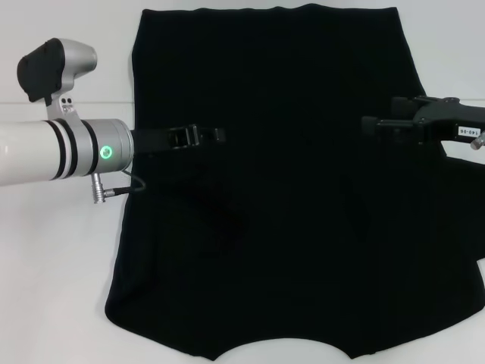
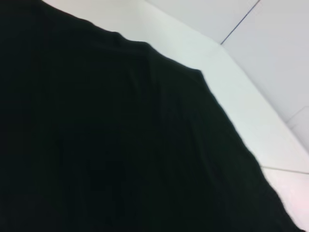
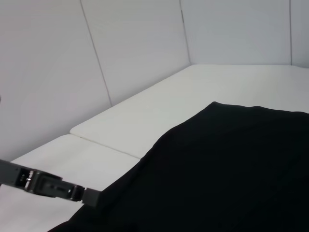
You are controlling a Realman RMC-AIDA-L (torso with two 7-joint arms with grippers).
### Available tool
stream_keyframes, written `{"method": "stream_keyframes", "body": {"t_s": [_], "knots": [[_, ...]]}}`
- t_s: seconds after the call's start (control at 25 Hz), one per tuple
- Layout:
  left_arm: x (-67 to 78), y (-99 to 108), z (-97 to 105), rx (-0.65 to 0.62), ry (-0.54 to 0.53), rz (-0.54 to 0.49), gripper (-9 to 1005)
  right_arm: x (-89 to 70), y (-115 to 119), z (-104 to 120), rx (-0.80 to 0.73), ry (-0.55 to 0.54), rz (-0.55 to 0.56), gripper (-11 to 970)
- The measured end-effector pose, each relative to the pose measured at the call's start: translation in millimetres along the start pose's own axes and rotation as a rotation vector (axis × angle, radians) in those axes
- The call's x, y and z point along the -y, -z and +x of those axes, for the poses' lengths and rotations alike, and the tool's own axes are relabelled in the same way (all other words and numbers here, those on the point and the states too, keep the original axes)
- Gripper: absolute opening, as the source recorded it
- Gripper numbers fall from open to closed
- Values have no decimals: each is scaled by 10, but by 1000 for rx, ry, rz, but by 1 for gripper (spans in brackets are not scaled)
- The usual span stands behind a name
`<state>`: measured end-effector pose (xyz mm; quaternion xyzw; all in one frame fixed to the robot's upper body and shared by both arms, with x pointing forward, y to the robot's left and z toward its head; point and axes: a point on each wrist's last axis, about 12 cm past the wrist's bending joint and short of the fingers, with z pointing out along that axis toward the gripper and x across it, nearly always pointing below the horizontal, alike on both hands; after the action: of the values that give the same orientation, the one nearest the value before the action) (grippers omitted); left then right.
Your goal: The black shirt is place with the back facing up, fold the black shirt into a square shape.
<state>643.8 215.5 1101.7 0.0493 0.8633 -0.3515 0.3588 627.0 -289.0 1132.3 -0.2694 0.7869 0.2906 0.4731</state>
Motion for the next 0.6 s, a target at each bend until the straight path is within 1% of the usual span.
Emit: {"method": "stream_keyframes", "body": {"t_s": [0.12,0.24,0.32,0.4,0.44,0.6], "knots": [[11,49,52,-24,1,51,348,33,34,-22,-3,-23,11,942],[76,131,160,-61,-64,172,466,112,113,-23,-47,-93,37,942],[154,195,273,-88,-158,286,544,174,184,6,-115,-175,64,942],[228,243,412,-100,-270,389,773,231,273,41,-182,-259,101,942],[257,261,488,-100,-326,431,809,252,319,54,-205,-292,119,942],[290,274,666,-77,-460,489,953,320,548,127,-283,-430,188,942]]}}
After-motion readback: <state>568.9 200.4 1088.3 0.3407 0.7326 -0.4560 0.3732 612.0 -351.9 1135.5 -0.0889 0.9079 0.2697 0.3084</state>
